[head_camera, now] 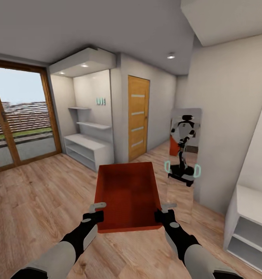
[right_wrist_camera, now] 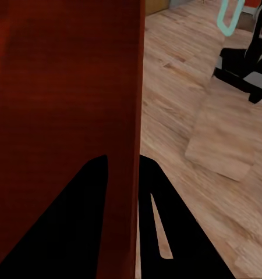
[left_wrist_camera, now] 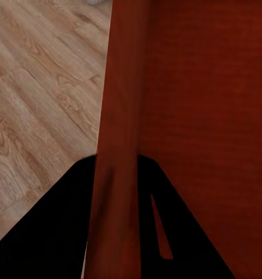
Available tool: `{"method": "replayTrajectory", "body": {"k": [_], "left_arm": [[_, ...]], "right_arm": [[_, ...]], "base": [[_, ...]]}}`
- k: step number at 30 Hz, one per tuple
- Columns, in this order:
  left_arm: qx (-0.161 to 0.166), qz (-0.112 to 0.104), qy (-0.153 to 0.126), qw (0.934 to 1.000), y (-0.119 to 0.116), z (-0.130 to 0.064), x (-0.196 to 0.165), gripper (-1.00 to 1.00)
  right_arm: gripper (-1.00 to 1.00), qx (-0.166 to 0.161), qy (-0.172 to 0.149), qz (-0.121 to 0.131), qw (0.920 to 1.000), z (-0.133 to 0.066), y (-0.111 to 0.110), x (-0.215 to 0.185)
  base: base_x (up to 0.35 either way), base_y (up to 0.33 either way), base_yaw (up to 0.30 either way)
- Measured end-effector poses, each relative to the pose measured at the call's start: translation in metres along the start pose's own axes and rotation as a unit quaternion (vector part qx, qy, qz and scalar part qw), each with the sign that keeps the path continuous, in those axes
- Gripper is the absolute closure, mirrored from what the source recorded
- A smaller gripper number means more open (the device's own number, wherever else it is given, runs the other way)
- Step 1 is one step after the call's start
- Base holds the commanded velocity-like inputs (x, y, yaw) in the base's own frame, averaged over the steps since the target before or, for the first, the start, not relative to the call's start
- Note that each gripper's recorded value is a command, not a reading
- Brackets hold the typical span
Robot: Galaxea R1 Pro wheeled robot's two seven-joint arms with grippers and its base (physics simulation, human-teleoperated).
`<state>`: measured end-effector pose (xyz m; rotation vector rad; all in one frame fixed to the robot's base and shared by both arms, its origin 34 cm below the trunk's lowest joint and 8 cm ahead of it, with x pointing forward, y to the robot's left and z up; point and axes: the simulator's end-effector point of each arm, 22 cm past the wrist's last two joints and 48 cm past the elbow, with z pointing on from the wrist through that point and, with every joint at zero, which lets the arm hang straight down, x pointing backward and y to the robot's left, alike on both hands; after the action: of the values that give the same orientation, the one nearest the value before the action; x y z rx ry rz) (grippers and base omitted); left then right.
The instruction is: Move the two storage containers from the living room to the garage. In the garage, place one container on the floor and stack the other container on top of it (either order is fine).
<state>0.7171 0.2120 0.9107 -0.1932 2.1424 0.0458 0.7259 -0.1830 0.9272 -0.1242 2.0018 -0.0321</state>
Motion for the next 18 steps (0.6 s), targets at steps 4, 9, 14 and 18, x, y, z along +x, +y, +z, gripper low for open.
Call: {"method": "replayTrajectory", "body": {"k": [4, 9, 14, 18], "left_arm": [[0.0, 0.0, 0.0, 1.0, 0.0001, 0.0, 0.0002, 1.0], [0.0, -0.001, 0.0, 1.0, 0.0006, 0.0001, 0.0002, 1.0], [0.0, -0.001, 0.0, 1.0, 0.0006, 0.0001, 0.0, 1.0], [0.0, -0.001, 0.001, 1.0, 0.0006, 0.0001, 0.0003, 1.0]], "right_arm": [[1.0, 0.0, 0.0, 0.0, 1.0, 0.0, 0.0002, 0.0002], [1.0, 0.0, 0.0, 0.0, 1.0, 0.0, 0.0007, -0.0001], [1.0, 0.0, 0.0, 0.0, 1.0, 0.0, 0.0007, -0.0002], [1.0, 0.0, 0.001, 0.0, 1.0, 0.0, 0.0007, -0.0001]], "base": [[0.322, 0.0, 0.052], [0.322, 0.0, 0.218], [0.322, 0.0, 0.264], [0.322, 0.0, 0.231]]}}
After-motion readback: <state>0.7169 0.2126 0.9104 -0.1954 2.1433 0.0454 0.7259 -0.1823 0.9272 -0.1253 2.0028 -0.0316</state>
